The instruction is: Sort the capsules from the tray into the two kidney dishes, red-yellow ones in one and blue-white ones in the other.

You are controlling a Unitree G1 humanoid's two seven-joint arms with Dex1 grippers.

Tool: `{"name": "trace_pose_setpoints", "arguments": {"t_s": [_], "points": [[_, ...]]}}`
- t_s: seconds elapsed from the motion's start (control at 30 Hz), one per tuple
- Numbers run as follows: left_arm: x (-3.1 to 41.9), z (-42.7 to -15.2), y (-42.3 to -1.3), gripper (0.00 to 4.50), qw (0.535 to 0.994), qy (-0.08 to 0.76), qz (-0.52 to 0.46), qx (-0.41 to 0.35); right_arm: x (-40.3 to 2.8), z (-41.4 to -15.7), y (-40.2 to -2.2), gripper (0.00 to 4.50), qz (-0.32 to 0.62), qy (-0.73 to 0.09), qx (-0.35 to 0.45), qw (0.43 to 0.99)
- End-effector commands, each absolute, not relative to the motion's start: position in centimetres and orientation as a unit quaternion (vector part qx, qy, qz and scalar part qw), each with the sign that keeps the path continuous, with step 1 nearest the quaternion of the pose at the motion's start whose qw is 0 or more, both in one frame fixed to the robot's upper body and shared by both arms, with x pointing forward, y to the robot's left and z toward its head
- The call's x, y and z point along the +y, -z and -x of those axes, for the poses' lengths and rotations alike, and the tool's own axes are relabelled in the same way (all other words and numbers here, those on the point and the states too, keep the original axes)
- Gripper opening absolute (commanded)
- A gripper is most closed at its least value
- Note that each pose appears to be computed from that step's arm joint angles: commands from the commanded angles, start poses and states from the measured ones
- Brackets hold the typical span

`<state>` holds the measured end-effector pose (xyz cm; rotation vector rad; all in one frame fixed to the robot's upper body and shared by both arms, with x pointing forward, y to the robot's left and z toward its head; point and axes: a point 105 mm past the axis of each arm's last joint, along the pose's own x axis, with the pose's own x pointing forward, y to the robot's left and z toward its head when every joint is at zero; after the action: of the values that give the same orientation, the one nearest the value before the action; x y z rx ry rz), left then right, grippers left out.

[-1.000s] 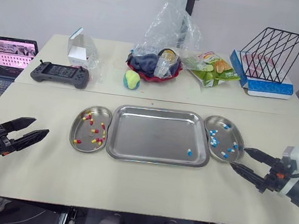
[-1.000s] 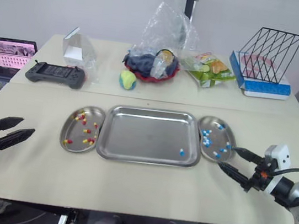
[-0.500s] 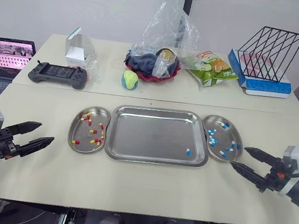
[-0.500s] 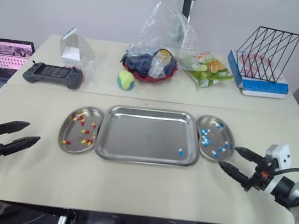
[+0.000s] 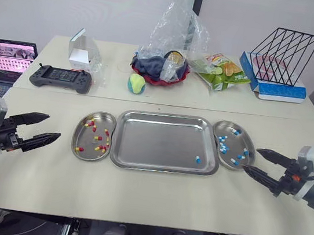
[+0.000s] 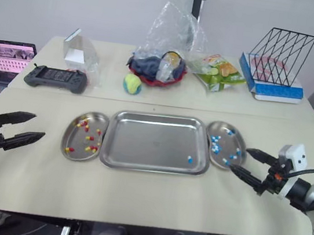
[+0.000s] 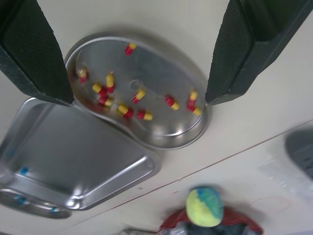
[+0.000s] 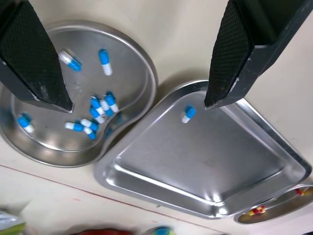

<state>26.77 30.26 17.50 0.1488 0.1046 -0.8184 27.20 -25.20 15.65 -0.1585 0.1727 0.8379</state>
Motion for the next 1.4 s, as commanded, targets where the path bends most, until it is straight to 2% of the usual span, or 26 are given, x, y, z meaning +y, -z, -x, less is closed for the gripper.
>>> {"name": "trace_pose_setpoints", "arguments": {"t_s": [0.03,0.43,0.57,0.73,1.1,1.23,1.4], "points": [[28.4,-26.9,-18.4,4.48,0.900,0.427,-0.081,0.024,-22.6,-28.3,-16.7,4.50,0.136,-0.425,0.077,0.891],[25.0,-25.9,-19.4,4.48,0.880,0.466,-0.090,0.023,-17.4,-29.7,-17.7,4.50,0.168,-0.486,0.086,0.853],[26.1,-25.0,-19.0,4.48,0.896,0.437,-0.076,0.029,-14.9,-30.2,-14.9,4.50,0.212,-0.494,0.138,0.832],[26.8,-24.2,-19.2,4.48,0.908,0.413,-0.066,0.025,-14.8,-30.5,-14.1,4.50,0.199,-0.474,0.169,0.841],[26.5,-24.4,-19.6,4.48,0.909,0.409,-0.071,0.016,-14.2,-31.1,-12.8,4.50,0.216,-0.460,0.181,0.842],[26.6,-24.9,-19.8,4.50,0.911,0.404,-0.077,0.010,-14.9,-32.1,-12.6,3.36,0.228,-0.431,0.190,0.852],[26.4,-25.3,-20.0,4.50,0.911,0.404,-0.078,0.004,-14.6,-32.4,-12.9,3.36,0.238,-0.425,0.194,0.852]]}}
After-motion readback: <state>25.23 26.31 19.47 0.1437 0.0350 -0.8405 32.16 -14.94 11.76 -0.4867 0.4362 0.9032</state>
